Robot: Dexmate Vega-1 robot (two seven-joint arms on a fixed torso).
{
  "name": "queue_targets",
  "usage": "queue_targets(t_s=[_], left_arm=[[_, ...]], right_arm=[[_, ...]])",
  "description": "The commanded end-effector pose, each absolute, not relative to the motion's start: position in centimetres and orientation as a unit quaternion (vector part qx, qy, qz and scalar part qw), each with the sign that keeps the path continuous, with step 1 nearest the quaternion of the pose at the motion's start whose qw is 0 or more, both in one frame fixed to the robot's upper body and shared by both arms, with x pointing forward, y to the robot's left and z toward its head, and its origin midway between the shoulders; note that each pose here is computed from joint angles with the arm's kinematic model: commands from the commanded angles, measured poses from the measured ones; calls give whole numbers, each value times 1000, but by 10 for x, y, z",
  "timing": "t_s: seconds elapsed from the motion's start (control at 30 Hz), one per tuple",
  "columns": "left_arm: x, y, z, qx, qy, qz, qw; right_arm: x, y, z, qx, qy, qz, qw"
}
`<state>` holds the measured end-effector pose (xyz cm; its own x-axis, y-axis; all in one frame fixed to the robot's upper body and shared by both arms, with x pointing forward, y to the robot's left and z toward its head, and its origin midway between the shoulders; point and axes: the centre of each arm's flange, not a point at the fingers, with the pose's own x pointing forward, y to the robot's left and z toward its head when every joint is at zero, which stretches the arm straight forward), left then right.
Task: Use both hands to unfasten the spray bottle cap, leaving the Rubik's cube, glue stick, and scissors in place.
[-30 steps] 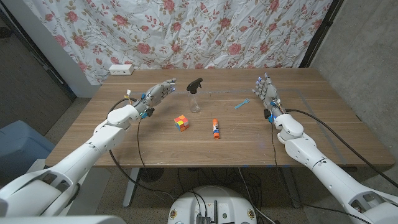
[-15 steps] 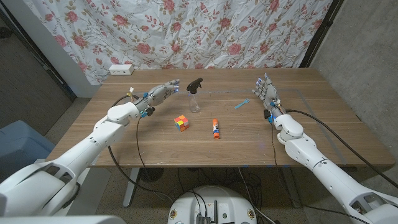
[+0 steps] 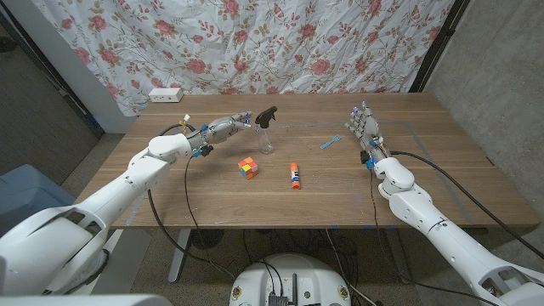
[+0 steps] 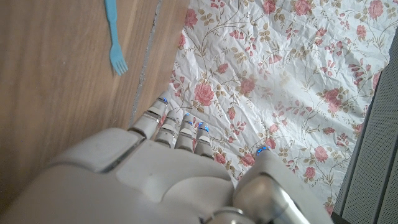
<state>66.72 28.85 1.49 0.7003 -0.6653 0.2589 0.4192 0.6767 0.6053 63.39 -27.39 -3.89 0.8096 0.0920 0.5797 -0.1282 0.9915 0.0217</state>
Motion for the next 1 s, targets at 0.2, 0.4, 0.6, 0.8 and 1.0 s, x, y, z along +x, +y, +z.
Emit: queue_targets(t_s=[0.2,0.4,0.6,0.8,1.0], left_arm=[[672,275,11,309,-220,-321,868],[673,267,4,311,-219,-328,865],[673,260,-2,314,-228,-317,866],[674,256,-6,314,-237,-304,868],[678,251,-11,314,-240,-295,870]], right_arm=[[627,-273,-42,29,-306,54,950],[623,-273,-43,31,-309,54,949],[619,-276,-46,32,-311,54,948],[615,-279,-48,32,-313,52,948],[612,-282,-52,35,-314,51,948]])
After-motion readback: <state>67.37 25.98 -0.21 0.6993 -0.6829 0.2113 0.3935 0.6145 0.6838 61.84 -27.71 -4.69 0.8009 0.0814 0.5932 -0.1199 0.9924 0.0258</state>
